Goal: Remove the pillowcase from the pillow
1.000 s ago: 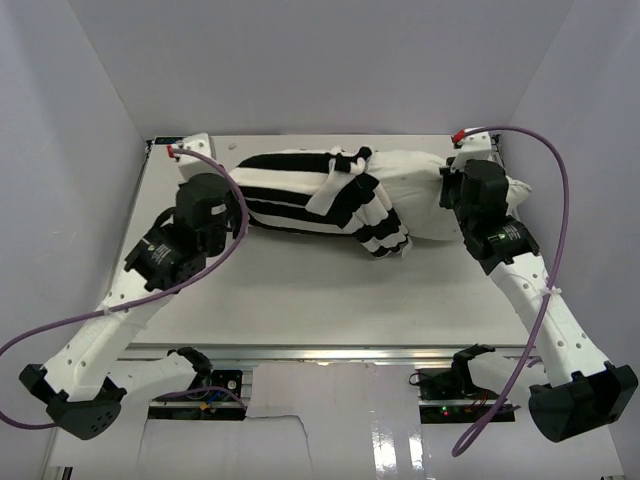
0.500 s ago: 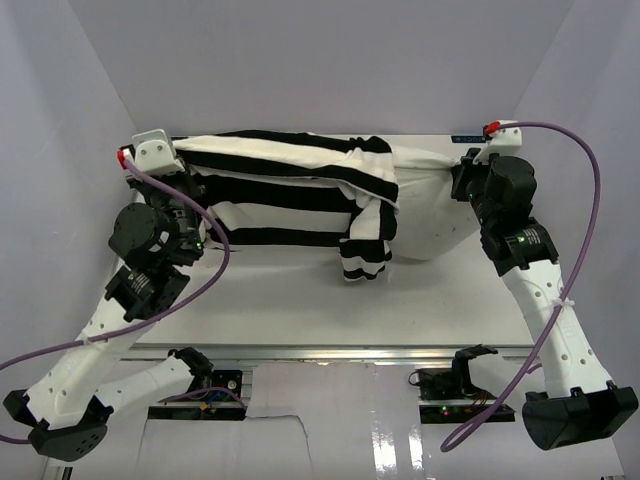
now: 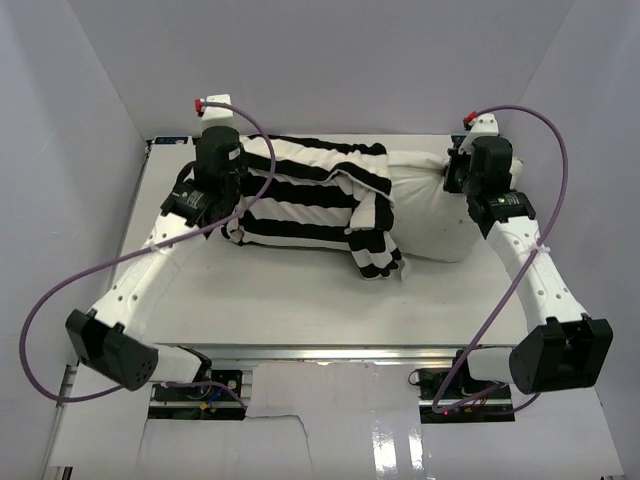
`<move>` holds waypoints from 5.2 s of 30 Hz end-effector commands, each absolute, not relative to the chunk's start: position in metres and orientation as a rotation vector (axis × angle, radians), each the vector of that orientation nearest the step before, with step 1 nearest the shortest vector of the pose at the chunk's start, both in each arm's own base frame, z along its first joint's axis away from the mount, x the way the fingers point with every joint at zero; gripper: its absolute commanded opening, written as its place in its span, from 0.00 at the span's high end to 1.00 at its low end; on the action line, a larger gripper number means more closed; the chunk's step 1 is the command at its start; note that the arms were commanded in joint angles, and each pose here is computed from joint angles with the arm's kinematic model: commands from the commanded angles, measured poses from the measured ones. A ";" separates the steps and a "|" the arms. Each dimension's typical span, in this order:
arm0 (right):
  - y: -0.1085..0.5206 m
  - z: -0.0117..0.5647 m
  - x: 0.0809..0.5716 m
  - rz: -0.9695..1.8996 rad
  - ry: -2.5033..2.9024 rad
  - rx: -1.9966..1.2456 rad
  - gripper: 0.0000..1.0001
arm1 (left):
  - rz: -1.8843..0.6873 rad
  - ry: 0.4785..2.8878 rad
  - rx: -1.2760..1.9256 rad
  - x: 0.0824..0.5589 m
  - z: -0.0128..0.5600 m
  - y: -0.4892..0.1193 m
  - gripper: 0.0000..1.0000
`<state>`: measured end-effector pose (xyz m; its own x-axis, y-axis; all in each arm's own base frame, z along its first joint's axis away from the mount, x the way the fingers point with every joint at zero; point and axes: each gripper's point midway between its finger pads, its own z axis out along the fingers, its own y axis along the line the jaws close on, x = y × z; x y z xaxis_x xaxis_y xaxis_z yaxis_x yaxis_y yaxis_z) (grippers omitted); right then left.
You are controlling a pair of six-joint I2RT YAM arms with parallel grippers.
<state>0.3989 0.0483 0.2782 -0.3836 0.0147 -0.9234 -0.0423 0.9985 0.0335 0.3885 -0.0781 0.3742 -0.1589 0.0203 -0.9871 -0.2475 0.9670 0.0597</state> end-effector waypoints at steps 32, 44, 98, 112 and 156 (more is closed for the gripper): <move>0.111 0.245 0.354 0.336 2.025 -0.279 0.09 | -0.779 2.112 0.417 0.328 0.226 -0.307 0.10; 0.148 0.156 0.284 0.226 2.164 -0.366 0.10 | -0.806 2.177 0.514 0.328 0.155 -0.363 0.11; 0.135 0.153 0.345 -0.020 2.183 -0.561 0.06 | -0.370 2.136 -0.249 0.331 0.159 -0.137 0.18; 0.133 0.115 0.363 -0.060 2.244 -0.535 0.71 | -0.202 2.211 -0.395 0.341 0.095 -0.099 0.17; -0.053 0.167 0.351 -0.170 2.064 0.324 0.92 | 0.286 1.456 -0.812 0.360 0.442 0.139 1.00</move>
